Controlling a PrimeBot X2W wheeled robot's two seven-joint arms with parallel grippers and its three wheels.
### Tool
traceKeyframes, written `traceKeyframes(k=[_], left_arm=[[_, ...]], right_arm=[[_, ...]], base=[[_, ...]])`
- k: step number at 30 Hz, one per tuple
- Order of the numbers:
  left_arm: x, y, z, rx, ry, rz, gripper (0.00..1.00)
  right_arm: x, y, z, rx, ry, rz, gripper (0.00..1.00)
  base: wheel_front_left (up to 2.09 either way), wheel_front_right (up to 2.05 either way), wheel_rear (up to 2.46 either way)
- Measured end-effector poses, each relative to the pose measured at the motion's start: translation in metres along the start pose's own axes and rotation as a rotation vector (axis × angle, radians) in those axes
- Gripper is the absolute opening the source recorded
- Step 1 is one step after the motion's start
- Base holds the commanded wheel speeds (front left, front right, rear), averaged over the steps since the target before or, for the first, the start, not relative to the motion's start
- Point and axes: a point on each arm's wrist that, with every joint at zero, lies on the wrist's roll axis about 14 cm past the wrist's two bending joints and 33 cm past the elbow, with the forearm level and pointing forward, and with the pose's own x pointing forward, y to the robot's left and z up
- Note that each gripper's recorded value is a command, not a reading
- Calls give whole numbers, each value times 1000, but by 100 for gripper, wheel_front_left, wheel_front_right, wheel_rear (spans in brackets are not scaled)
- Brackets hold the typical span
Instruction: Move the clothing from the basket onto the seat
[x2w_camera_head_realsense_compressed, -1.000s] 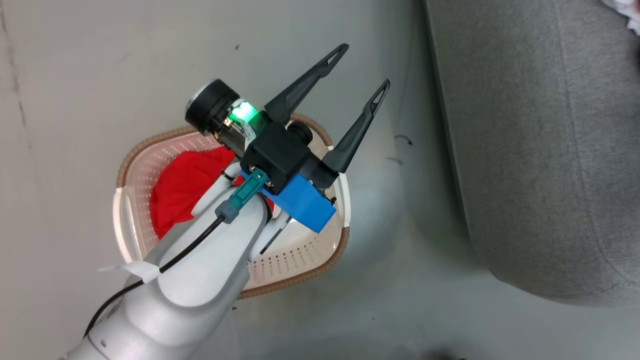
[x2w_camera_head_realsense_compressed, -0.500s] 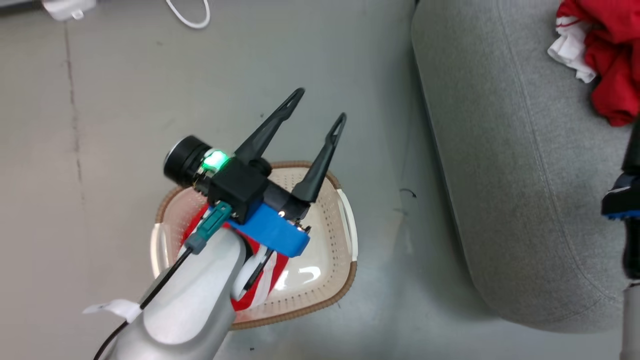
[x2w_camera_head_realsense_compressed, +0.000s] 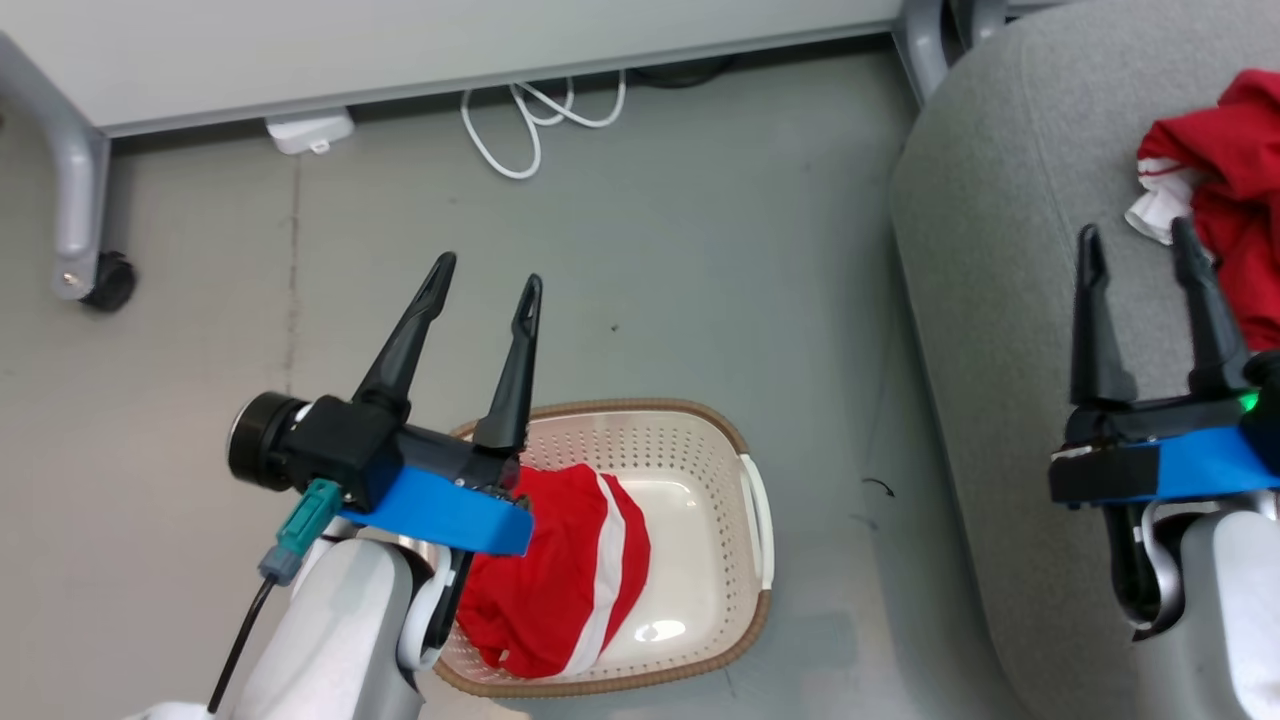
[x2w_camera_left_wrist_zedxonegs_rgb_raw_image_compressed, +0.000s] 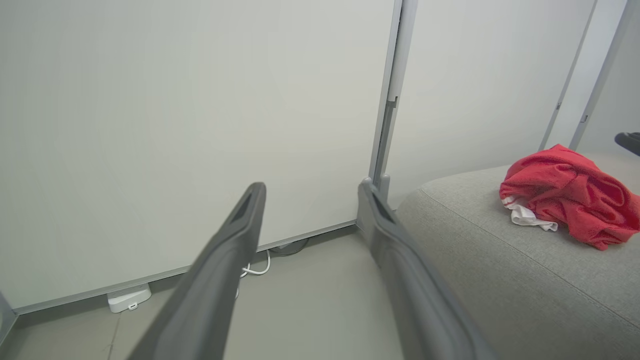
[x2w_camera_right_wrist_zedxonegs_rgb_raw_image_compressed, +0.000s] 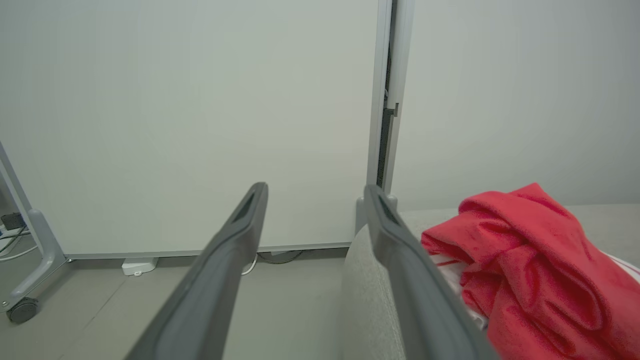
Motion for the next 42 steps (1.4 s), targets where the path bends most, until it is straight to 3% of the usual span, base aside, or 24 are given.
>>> traceKeyframes(k=[10, 18, 42], left_arm=[[-46, 46, 29, 27, -58, 194, 100], [-77, 57, 37, 35, -69, 268, 100], [-103, 58, 40, 42, -77, 314, 100]], right_arm=[[-9, 50, 21, 54, -52, 113, 100], [-25, 67, 28, 67, -59, 152, 100], [-59, 61, 21, 92, -16, 128, 100]], base=[[0, 0, 0], [0, 0, 0], [0, 0, 0]])
